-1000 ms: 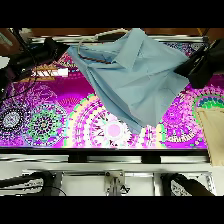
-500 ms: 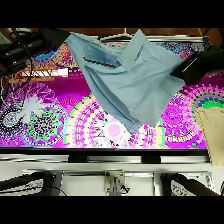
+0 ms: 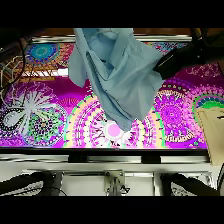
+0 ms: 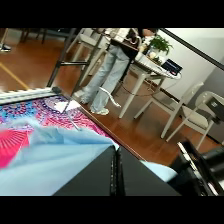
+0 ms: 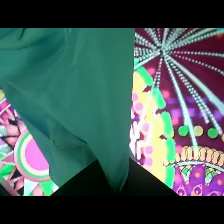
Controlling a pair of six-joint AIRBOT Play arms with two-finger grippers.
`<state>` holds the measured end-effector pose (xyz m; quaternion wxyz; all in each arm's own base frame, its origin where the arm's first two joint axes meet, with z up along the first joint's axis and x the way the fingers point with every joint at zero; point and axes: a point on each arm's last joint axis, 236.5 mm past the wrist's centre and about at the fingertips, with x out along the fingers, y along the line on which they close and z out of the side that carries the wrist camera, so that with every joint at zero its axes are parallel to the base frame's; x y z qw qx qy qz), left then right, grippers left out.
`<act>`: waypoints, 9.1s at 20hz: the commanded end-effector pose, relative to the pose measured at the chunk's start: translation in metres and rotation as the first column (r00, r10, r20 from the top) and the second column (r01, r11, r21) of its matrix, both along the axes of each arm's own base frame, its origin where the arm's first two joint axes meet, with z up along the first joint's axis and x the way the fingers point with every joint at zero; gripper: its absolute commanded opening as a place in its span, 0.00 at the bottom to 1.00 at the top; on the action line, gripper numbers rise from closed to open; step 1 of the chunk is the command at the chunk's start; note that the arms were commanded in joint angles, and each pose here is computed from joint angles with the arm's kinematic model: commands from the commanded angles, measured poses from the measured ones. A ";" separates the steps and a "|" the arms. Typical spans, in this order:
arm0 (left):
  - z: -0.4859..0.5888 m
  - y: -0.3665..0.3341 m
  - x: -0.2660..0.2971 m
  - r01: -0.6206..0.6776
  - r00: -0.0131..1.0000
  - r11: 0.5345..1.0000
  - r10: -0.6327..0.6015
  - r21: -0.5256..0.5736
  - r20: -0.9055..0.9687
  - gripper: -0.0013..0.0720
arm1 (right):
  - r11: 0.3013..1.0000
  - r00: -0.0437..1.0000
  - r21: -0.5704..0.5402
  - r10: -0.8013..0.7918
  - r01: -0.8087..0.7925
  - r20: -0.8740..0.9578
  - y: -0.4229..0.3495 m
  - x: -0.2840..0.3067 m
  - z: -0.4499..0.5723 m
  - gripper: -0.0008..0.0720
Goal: Fold the shirts.
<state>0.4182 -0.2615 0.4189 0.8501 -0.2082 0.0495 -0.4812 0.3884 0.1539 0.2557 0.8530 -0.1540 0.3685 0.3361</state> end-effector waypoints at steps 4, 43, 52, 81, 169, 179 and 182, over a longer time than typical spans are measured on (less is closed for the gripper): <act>-0.032 -0.010 -0.031 0.064 0.998 0.968 -0.066 0.242 0.001 0.08 | 0.985 0.984 0.108 -0.148 0.137 0.100 -0.003 0.031 0.027 0.11; -0.043 0.061 0.025 -0.249 0.955 0.894 0.292 0.373 -0.060 0.69 | 0.971 0.931 0.235 -0.127 0.045 0.344 0.010 0.011 0.110 0.11; -0.046 0.058 0.009 -0.208 0.962 0.892 0.261 0.402 -0.082 0.68 | 0.746 0.510 0.151 -0.574 0.649 0.641 -0.168 0.023 0.180 0.11; 0.000 0.065 -0.039 -0.232 0.964 0.911 0.261 0.340 -0.041 0.68 | -0.164 -0.238 0.179 -0.792 0.970 0.562 -0.545 -0.126 0.134 0.11; -0.286 0.101 0.022 0.133 0.734 0.540 0.510 0.831 -0.448 0.66 | 0.846 0.877 0.233 -0.455 0.480 -0.155 0.028 0.044 -0.139 0.71; -0.317 0.093 0.020 0.106 0.696 0.572 0.541 0.814 -0.471 0.66 | 0.885 0.847 -0.039 -0.457 0.464 -0.272 0.024 0.028 -0.157 0.71; -0.317 0.093 0.021 0.102 0.698 0.573 0.541 0.813 -0.469 0.66 | 0.886 0.843 -0.047 -0.454 0.461 -0.287 0.025 0.024 -0.159 0.71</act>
